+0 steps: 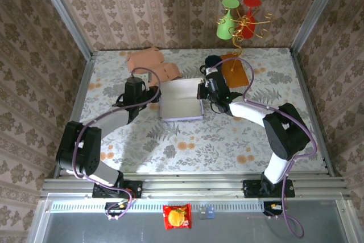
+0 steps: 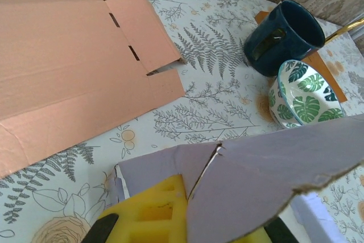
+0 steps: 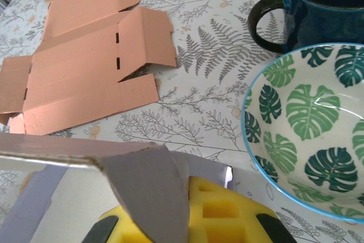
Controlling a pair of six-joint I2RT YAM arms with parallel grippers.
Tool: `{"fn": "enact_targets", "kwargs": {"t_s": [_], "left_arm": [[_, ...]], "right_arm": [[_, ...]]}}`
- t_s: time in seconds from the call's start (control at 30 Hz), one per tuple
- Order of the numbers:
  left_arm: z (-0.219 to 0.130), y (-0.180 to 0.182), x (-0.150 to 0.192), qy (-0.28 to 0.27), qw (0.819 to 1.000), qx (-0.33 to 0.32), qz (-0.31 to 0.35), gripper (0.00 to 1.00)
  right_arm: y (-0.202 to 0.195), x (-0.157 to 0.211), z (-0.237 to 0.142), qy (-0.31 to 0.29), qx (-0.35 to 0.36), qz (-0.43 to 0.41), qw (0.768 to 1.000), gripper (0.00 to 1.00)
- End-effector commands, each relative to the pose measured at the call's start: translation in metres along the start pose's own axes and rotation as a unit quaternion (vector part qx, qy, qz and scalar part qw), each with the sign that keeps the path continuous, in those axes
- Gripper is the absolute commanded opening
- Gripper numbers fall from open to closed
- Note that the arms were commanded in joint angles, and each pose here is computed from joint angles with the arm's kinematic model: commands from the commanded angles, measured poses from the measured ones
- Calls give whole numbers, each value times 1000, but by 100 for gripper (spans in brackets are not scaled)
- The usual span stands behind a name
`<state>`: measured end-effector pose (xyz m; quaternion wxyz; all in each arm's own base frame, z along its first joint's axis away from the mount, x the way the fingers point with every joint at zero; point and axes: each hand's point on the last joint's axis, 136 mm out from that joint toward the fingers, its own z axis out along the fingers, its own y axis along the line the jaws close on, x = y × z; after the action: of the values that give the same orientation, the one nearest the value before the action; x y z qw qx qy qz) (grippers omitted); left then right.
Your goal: Fold the paper box
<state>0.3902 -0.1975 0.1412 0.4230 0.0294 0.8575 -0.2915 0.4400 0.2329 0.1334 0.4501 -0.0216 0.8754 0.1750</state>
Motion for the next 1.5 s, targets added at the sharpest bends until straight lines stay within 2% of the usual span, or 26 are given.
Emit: {"fn": "enact_targets", "kwargs": {"t_s": [0.0,0.1,0.23,0.33,0.47,0.57,0.67,0.8,1.0,1.13,1.3,1.47], "left_arm": [[-7,-35,-1,-21,998,64,11,0],[-9,-34,12,-16,998,63,16,0],[-11,-28,26,-10,998,54,15,0],[-13,-33,38,-1,998,50,25,0],[-18,-30,46,4,999,21,45,0],[-21,-27,50,3,999,1,54,0],[-25,-24,54,1,998,-22,65,0],[-27,-21,59,-1,996,-46,72,0],[-31,-25,62,-7,995,-61,77,0],[-33,-28,64,-10,995,-62,78,0],[-33,-30,69,-11,995,-64,79,0],[-34,-31,74,-14,994,-69,82,0]], "right_arm": [[18,10,-9,-16,-19,-37,999,0],[15,19,-14,-34,-10,-57,998,0],[13,32,-17,-18,-5,-64,998,0],[11,35,-24,-10,3,-58,998,7],[6,35,-38,17,19,-32,999,25],[12,40,-51,55,5,-6,998,38],[12,51,-69,94,5,54,994,59],[16,69,-92,150,-5,129,980,65],[15,59,-129,133,-11,228,965,74],[16,44,-145,111,-17,329,938,73],[22,23,-146,82,-19,482,872,71],[33,-1,-140,73,-7,566,821,72]]}}
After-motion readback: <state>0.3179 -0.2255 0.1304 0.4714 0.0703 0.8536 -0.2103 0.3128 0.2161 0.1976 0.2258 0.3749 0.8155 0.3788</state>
